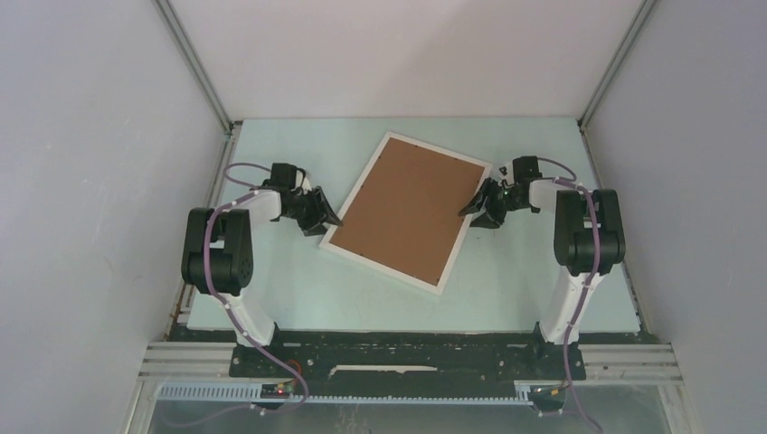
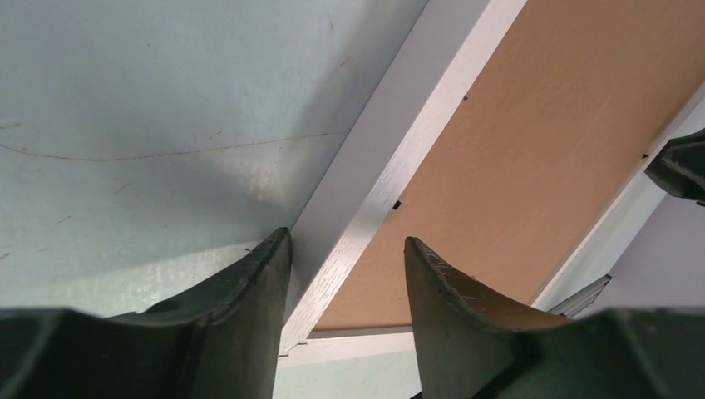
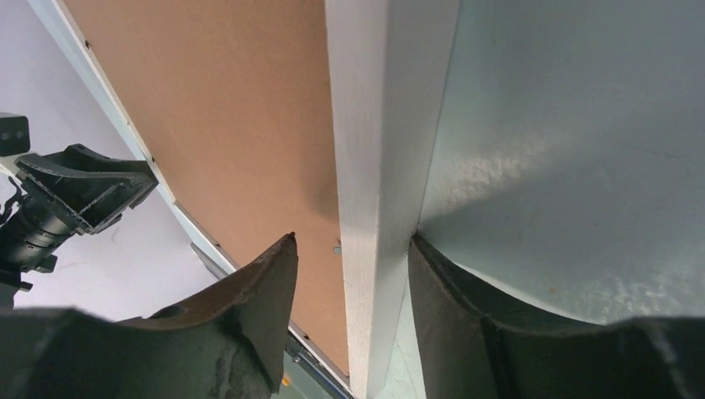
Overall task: Put the photo into the frame
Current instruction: Adjust the photo frame at the center of the board, then install the photo frame at the center of the board.
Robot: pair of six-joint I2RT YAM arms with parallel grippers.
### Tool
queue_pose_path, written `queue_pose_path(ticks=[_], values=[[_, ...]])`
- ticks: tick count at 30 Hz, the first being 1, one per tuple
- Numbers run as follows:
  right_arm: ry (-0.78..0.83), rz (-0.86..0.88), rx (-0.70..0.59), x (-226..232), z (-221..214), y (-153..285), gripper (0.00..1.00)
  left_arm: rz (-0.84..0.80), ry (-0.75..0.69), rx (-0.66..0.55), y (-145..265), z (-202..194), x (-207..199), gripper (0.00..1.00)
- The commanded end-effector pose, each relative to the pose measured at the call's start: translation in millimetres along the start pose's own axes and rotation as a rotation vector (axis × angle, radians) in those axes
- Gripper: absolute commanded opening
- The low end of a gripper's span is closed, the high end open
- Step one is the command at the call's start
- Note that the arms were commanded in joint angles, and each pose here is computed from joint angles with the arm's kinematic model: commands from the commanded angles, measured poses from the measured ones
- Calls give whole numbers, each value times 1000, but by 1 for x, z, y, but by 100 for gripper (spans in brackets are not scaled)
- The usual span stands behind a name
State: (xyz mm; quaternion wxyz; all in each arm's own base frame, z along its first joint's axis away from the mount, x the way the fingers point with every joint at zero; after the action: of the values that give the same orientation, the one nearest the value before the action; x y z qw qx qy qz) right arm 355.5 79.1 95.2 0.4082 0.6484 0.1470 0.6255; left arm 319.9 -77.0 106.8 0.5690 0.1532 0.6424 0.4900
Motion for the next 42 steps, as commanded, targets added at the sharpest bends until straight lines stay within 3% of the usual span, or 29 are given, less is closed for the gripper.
queue_pose_path(ticks=[1,9,15,42], values=[[45,42,-37,6,-1,13,57,28,-41,53,7,-17,1,51],[4,48,-71,-8,6,25,56,55,-56,66,5,-17,5,41],[-7,54,-65,-10,7,20,45,60,-66,60,7,-16,5,37],[42,-40,-11,-4,-11,4,43,58,-73,58,7,-14,3,29]])
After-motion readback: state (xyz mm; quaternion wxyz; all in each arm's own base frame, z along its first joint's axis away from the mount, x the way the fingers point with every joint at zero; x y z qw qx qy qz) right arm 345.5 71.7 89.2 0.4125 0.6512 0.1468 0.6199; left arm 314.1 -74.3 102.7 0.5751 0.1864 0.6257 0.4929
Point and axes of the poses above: each gripper's point midway between its finger pads, its own y axis back along the fingers, its own x axis along the line the jaws close on, z = x × y, the point moved 9 cm from there along y, back along the fingers, and after that the axes turned 6 degrees about y, right-handed, at the moved point
